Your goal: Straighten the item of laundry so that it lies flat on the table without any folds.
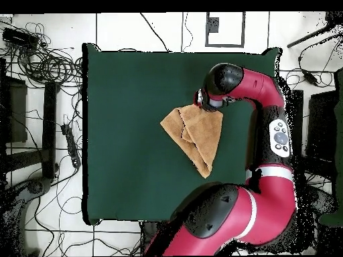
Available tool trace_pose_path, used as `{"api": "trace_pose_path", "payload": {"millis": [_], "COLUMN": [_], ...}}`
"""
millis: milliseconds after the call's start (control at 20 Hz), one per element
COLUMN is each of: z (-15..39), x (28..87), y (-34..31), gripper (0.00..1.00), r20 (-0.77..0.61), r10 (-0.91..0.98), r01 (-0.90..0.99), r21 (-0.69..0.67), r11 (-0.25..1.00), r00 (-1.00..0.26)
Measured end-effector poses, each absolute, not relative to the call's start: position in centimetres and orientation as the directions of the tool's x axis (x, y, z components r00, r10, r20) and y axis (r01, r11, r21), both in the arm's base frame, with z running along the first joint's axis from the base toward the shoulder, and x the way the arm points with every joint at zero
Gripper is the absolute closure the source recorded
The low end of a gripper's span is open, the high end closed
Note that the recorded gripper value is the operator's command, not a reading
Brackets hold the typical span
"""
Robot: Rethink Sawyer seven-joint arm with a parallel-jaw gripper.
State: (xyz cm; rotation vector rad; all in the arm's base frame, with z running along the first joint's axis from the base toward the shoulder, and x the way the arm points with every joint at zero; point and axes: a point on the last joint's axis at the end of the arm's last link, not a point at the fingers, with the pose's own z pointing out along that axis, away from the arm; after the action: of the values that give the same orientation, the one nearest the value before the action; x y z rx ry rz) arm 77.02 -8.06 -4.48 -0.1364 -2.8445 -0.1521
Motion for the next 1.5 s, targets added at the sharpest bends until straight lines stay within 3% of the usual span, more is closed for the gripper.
{"api": "trace_pose_path", "payload": {"millis": [400,900,1500], "z": [-4.1,-2.1,0.3], "x": [77.3,76.8,77.3], "y": [-7.9,-9.0,-11.6], "gripper": [1.00,1.00,1.00], "r20": [0.332,0.493,0.548], "r10": [0.076,0.041,-0.013], "r01": [0.109,0.078,0.026], "r21": [0.084,0.055,0.063], "r11": [0.990,0.995,0.998], "r00": [-0.940,-0.869,-0.836]}}
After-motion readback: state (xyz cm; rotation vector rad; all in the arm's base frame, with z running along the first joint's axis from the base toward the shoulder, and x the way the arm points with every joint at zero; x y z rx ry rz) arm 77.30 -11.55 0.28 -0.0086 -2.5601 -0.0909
